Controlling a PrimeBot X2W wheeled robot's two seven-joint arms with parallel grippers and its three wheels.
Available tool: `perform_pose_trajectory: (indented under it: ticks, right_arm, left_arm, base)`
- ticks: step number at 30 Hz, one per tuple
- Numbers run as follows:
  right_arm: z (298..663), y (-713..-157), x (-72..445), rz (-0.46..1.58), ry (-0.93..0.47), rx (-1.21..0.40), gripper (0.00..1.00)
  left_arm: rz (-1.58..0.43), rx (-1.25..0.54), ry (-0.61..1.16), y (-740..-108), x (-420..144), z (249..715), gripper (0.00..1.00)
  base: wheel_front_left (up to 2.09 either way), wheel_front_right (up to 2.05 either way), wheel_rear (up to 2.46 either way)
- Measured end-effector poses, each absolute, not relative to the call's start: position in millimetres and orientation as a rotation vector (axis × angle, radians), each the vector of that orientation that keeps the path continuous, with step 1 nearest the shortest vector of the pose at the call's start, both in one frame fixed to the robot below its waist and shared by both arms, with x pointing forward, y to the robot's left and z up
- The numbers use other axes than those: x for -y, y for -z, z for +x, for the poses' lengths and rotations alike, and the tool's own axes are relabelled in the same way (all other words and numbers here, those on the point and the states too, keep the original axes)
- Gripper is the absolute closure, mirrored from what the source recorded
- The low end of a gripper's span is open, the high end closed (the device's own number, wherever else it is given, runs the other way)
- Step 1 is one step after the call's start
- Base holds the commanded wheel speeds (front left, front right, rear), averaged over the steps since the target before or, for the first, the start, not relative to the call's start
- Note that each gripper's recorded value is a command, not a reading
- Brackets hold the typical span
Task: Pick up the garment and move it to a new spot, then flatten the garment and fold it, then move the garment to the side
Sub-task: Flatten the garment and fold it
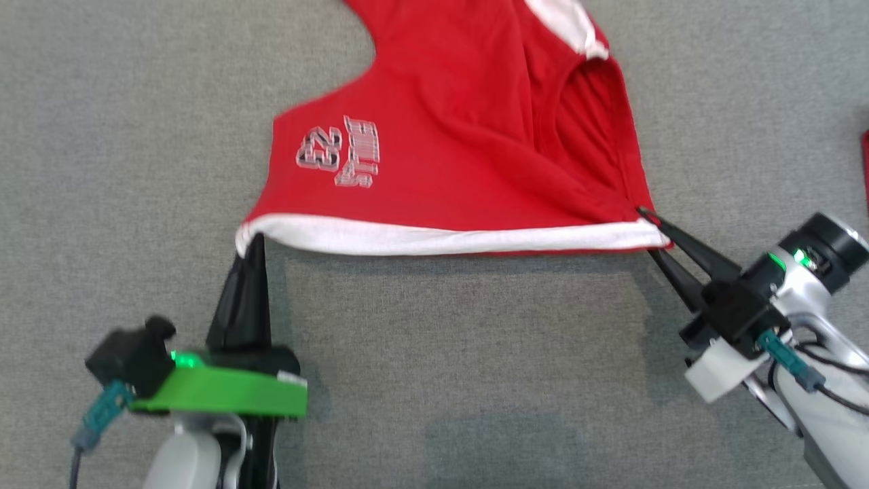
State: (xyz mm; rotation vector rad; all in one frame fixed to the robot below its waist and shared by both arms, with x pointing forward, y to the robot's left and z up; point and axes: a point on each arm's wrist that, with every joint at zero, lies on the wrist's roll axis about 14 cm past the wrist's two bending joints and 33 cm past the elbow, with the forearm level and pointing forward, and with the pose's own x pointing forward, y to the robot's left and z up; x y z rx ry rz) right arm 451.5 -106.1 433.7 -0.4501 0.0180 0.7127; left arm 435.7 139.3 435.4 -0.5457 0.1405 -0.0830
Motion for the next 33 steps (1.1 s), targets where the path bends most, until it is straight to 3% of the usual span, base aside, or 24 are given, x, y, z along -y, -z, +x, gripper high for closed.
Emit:
perform_pose_trajectory:
  ticks: [7, 17, 22, 33]
  right_arm:
    - [399, -438, 120, -0.425, -0.676, -0.064, 1.00]
    - [344, -432, 115, -0.386, -0.714, -0.126, 1.00]
    - [345, -440, 101, -0.289, -0.678, -0.104, 1.00]
    - [380, -430, 90, -0.003, -0.569, -0.148, 1.00]
  left_arm:
    - [-0.566, -0.216, 0.030, -440, -137, 373, 1.00]
    - [-0.559, -0.262, 0.022, -455, -138, 346, 1.00]
    - [-0.495, -0.241, 0.119, -472, -133, 369, 1.00]
    - [-0.195, -0.144, 0.391, -537, -113, 489, 1.00]
  base:
    - [0.00, 0.00, 0.00]
    - [0.00, 0.00, 0.00]
    - [0.00, 0.00, 0.00]
    - [0.00, 0.00, 0.00]
